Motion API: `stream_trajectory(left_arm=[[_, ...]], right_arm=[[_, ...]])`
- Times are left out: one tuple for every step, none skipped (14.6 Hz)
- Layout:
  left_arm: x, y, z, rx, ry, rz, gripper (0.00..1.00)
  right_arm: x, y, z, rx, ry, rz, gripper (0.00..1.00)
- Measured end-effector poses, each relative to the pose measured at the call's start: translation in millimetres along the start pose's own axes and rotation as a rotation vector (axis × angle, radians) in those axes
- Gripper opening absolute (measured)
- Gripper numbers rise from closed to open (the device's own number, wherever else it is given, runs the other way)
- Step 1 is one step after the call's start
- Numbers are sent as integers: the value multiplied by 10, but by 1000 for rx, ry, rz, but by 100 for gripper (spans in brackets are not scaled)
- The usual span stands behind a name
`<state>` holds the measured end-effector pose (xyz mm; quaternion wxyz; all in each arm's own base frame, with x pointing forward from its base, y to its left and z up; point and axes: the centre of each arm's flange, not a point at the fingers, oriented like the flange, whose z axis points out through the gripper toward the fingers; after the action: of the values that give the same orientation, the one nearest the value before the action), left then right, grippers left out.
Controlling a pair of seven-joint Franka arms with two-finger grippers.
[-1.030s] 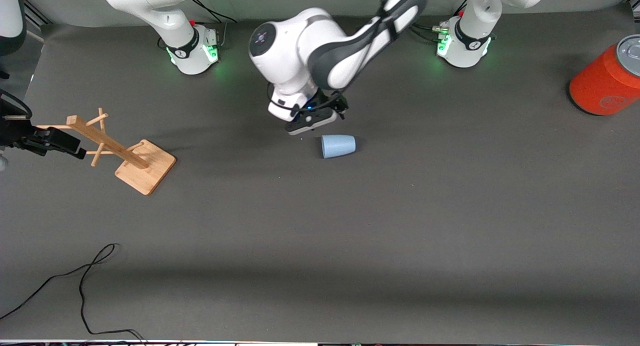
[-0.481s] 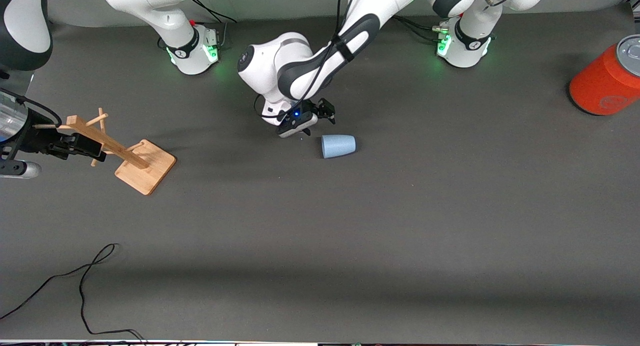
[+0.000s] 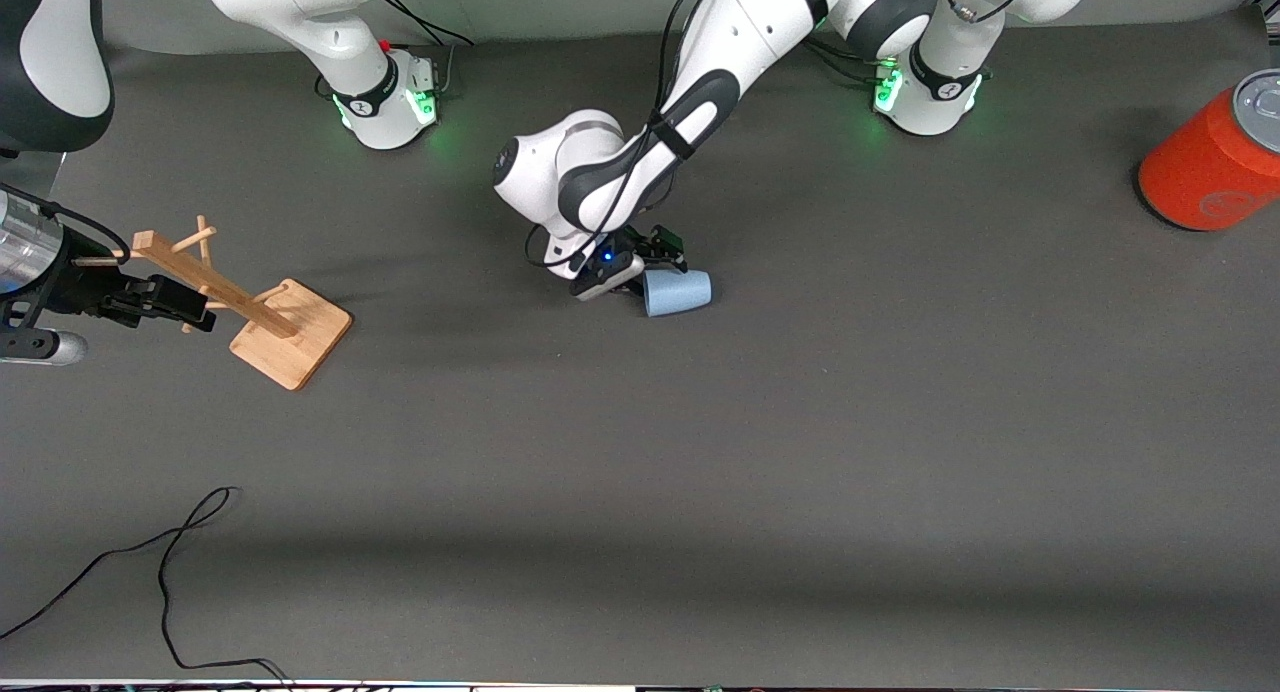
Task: Rotate and upright cup with both arms
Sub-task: 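Grasp the lying blue cup's rim with the left gripper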
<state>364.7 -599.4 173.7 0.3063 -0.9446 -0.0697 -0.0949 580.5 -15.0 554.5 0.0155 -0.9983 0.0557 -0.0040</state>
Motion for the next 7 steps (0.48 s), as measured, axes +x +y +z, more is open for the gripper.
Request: stream_trajectory(left_arm=[[-16, 24, 72, 11, 0, 4, 100], [-26, 32, 113, 23, 0, 6, 100], [-26, 30, 118, 26, 0, 7, 100], [-24, 29, 116, 26, 1, 6, 100], [-20, 28, 114, 26, 3, 6, 100], [-10, 26, 114, 26, 3, 4, 100], [1, 21, 111, 26, 5, 2, 100]], right_arm=[[3, -1, -2, 0, 3, 0, 100], [6, 0, -4, 0, 5, 0, 100], [13, -1, -4, 0, 10, 0, 100], [22, -3, -2, 1, 14, 0, 100], [25, -9, 2, 0, 15, -1, 100], [25, -24, 4, 0, 15, -4, 100], [23, -45, 5, 0, 15, -7, 100]])
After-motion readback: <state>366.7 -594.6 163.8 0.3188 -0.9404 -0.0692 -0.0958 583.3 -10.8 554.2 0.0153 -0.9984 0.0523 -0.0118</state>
